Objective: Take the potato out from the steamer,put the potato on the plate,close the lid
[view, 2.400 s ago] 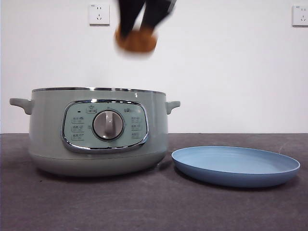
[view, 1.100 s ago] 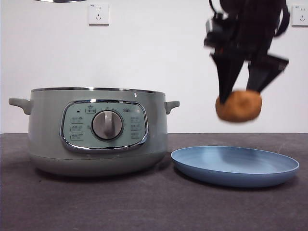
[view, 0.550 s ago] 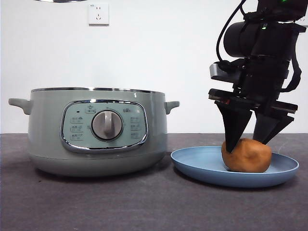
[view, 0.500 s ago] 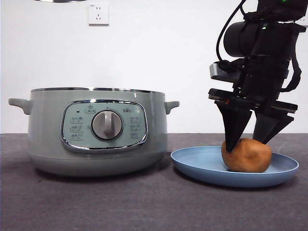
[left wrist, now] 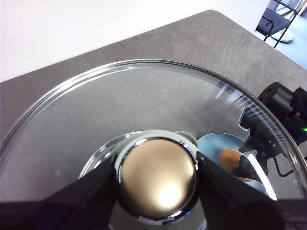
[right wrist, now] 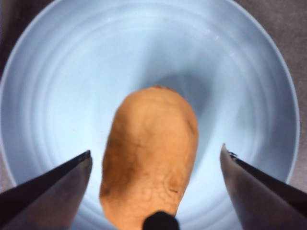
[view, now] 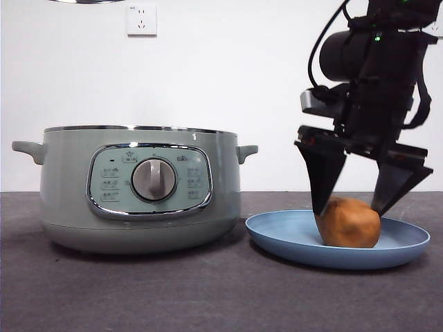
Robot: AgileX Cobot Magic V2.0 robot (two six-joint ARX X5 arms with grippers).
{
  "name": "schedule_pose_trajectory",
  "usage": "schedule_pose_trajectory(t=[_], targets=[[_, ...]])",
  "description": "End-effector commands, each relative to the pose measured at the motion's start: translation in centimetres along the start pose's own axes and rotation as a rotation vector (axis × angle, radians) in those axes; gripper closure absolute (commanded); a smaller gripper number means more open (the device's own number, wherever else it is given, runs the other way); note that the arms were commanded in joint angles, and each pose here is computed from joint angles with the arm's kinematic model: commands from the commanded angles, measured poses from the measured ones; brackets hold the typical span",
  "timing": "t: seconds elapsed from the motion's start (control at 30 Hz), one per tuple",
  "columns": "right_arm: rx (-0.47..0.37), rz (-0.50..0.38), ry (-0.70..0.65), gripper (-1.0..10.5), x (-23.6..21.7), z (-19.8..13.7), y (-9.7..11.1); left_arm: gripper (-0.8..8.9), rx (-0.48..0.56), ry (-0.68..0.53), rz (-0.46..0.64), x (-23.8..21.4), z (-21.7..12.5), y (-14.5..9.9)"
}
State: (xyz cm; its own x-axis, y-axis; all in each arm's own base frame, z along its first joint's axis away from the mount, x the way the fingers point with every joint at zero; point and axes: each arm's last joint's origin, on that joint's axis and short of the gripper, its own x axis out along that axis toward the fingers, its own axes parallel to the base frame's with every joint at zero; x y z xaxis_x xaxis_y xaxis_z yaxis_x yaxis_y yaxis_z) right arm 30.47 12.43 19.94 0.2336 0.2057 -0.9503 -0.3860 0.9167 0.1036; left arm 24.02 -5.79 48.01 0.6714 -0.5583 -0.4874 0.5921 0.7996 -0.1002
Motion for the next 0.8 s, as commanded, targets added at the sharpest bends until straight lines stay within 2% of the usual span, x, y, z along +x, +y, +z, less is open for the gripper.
schedule_pose_trajectory(t=[0.03, 0.27, 0.43, 0.53, 0.8], targets=[[0.000, 0.002, -0.054, 4.7, -2.3, 0.6, 0.3, 8.22, 0.049, -0.080, -0.003, -0.7, 0.9, -0.4], [-0.016, 0.004, -0.210, 4.7, -9.4, 0.8, 1.1, 8.22, 0.059, -0.076, -0.011, 1.0, 1.2, 0.0], [-0.034, 0.005, -0.383, 4.7, -15.1, -0.1, 1.6, 8.22, 0.059, -0.011, 0.066, 4.0, 1.1, 0.2], [-0.043, 0.005, -0.478, 4.7, -18.1, -0.9, 1.9, 8.22, 0.067, 0.010, 0.039, 5.8, 1.0, 0.0], [-0.050, -0.004, -0.610, 4.7, -23.1, -2.5, 2.3, 8.22, 0.077, 0.054, 0.029, 9.4, -0.8, -0.8]])
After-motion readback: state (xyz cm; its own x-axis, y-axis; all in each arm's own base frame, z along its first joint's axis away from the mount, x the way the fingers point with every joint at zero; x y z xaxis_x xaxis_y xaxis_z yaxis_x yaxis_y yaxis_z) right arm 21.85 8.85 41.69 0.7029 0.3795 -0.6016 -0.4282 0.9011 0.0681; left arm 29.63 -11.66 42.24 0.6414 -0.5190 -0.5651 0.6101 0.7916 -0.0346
